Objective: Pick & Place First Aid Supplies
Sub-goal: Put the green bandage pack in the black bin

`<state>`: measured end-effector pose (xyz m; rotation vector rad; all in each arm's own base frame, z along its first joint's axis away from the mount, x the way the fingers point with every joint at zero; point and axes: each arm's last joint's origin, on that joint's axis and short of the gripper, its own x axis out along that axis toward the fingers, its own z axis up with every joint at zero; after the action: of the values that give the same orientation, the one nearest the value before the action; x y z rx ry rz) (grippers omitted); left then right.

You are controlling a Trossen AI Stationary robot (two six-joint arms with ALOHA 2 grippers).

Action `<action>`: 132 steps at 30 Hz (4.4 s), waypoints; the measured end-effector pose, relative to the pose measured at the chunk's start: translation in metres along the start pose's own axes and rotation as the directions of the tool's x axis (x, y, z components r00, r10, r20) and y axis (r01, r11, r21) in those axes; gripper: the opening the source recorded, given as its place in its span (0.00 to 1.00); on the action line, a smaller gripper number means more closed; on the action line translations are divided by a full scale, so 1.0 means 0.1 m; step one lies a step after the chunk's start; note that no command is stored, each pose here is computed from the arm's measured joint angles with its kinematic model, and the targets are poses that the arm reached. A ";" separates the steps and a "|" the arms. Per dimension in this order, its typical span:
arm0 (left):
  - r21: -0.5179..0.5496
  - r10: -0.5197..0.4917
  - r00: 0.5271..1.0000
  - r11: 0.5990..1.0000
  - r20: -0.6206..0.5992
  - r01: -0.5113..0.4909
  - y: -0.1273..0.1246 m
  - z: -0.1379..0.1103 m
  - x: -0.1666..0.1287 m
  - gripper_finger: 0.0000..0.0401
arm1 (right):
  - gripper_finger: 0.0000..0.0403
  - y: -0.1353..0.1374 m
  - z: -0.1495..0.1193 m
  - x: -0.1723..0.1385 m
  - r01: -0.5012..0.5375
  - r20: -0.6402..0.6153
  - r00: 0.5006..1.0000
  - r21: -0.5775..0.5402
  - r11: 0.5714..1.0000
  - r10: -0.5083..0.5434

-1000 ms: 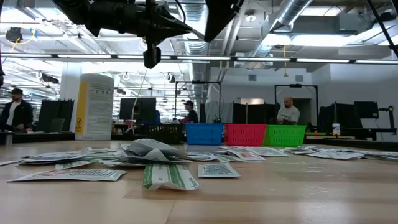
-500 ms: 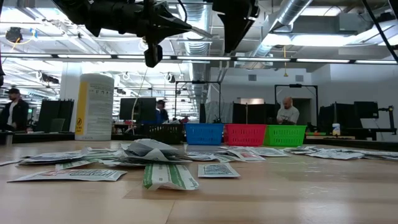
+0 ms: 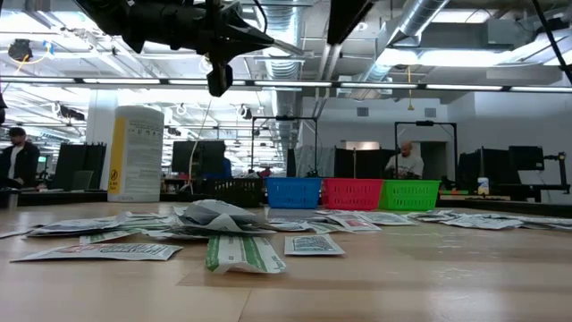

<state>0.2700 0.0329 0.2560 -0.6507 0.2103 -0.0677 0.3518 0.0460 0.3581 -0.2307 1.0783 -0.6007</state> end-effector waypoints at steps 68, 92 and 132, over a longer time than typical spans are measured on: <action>0.289 0.104 0.953 0.938 0.285 -0.189 -0.20 0.30 -0.39 0.02 | 0.50 -0.50 -2.21 -0.19 -0.623 0.942 0.325 0.142 0.769 0.089; 0.281 0.546 0.804 0.754 0.235 -0.594 0.37 0.29 -0.46 0.01 | 0.50 -0.32 -2.23 0.03 -0.655 0.926 0.356 0.147 0.741 0.130; 0.218 0.622 0.774 0.776 -0.116 -0.591 1.46 0.04 -0.27 0.23 | 0.50 -0.14 -2.15 0.17 -0.677 0.889 0.425 0.188 0.712 0.169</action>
<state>0.2438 0.1545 0.1749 -0.3768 0.5826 0.4859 0.1639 0.0479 0.2508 0.2743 -0.0446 -0.1959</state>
